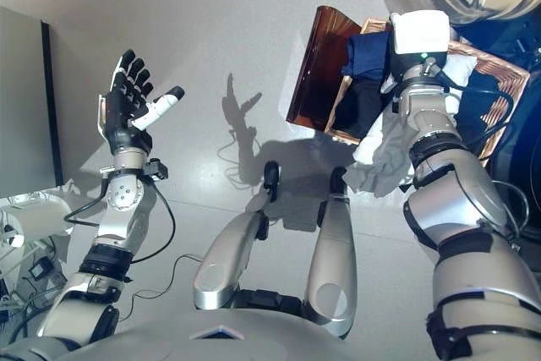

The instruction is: Pick up the clothes and place them into the washing machine

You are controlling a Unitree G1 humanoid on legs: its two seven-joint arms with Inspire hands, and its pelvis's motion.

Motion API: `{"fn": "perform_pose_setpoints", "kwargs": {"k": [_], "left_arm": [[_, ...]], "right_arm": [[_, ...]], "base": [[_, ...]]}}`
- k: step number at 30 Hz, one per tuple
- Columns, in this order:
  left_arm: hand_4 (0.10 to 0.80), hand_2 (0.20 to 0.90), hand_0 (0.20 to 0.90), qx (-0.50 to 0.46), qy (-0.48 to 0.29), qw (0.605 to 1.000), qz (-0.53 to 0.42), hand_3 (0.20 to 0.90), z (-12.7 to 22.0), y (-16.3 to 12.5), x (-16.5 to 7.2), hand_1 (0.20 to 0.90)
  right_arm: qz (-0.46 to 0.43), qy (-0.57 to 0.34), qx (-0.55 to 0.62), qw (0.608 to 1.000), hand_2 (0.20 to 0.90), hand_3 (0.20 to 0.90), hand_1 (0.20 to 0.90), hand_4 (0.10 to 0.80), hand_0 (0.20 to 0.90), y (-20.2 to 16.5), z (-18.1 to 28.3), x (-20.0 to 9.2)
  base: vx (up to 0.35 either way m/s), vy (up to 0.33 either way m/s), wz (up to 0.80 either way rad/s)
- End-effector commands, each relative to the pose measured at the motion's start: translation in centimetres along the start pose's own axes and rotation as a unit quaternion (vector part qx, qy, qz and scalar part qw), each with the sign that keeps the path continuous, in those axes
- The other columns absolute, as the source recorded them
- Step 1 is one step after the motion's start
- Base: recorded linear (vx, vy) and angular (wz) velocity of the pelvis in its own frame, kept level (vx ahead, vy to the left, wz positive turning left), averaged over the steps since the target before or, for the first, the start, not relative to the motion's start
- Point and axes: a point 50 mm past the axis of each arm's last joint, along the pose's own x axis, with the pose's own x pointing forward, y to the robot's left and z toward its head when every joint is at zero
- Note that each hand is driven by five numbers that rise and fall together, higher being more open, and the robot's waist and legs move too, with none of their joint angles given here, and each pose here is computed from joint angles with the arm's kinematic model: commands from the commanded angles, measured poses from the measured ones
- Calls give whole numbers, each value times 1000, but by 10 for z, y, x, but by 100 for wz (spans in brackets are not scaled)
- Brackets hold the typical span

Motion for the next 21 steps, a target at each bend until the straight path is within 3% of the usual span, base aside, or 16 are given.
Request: {"fn": "perform_pose_setpoints", "kwargs": {"k": [1, 8, 21], "left_arm": [[800, 900, 900, -14, -111, 993, 40, 900, 42, 15, 13, 900], [800, 900, 900, -13, -116, 992, 47, 900, 45, 18, 14, 900], [800, 900, 900, 0, -116, 992, 54, 900, 45, 22, 15, 900]], "right_arm": [[-93, -3, -11, 996, 200, 200, 200, 300, 200, -43, 0, 14], [-99, -6, -9, 995, 200, 200, 200, 300, 200, -46, 3, 15], [-183, -3, 51, 982, 200, 200, 200, 300, 200, -88, -9, 18]], "base": [[0, 0, 0], [-5, -9, 1], [7, -2, 6]]}}
